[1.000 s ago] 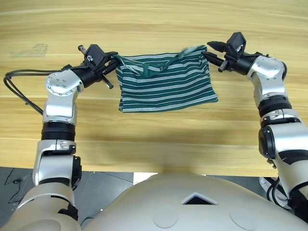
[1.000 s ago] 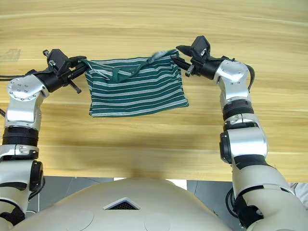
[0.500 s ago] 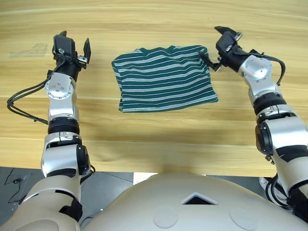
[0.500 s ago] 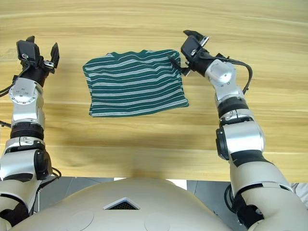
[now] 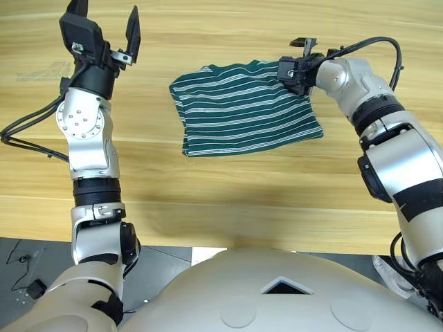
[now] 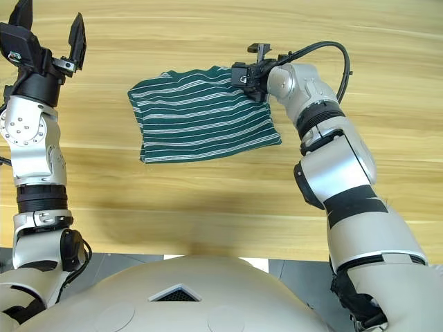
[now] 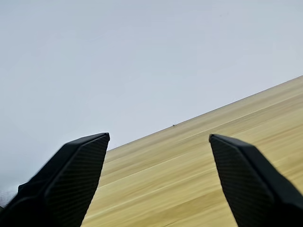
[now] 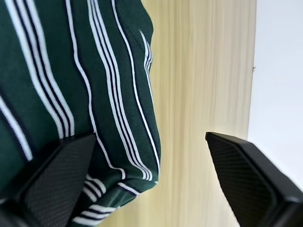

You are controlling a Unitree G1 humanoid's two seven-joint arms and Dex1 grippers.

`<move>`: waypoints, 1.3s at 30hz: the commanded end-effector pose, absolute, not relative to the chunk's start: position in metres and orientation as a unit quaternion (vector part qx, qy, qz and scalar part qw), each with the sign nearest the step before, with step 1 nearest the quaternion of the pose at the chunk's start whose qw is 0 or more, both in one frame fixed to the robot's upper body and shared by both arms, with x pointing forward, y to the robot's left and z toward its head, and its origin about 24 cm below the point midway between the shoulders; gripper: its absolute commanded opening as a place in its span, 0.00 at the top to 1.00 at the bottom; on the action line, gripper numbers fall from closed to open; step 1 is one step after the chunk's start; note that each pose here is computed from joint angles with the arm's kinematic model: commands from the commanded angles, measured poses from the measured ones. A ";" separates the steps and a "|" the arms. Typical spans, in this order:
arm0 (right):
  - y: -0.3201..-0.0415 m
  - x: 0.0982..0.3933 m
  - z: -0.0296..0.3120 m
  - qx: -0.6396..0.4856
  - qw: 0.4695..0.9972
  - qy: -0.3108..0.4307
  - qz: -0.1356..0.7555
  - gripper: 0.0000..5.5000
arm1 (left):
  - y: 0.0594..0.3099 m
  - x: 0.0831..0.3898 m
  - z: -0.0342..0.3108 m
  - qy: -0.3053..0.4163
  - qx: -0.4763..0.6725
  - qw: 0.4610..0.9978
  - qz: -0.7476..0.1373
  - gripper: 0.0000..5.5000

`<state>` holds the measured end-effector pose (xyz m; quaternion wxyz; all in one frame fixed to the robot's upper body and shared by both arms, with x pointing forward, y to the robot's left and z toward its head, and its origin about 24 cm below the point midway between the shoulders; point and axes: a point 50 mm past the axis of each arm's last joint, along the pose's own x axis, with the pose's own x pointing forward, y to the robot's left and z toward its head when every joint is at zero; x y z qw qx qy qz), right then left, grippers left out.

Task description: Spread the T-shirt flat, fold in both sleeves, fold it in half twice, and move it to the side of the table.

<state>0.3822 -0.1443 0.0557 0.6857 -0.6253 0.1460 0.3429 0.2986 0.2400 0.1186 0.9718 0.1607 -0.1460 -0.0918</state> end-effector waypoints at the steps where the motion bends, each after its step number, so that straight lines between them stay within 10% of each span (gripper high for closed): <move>1: -0.205 0.377 0.054 -0.684 0.628 0.224 0.297 0.22 | 0.236 0.294 0.118 -0.136 0.174 0.970 -0.101 0.29; 8: -0.253 0.349 0.056 -0.700 0.537 0.237 0.407 0.22 | 0.234 0.283 0.115 -0.125 0.187 0.969 -0.106 0.29; 19: -0.164 0.228 0.094 -0.527 0.442 0.033 0.725 0.22 | 0.224 0.277 0.116 -0.126 0.175 0.969 -0.124 0.29; 39: -0.144 0.218 0.098 -0.246 0.667 -0.005 0.703 0.22 | 0.191 0.256 0.094 -0.094 0.178 0.945 -0.258 0.29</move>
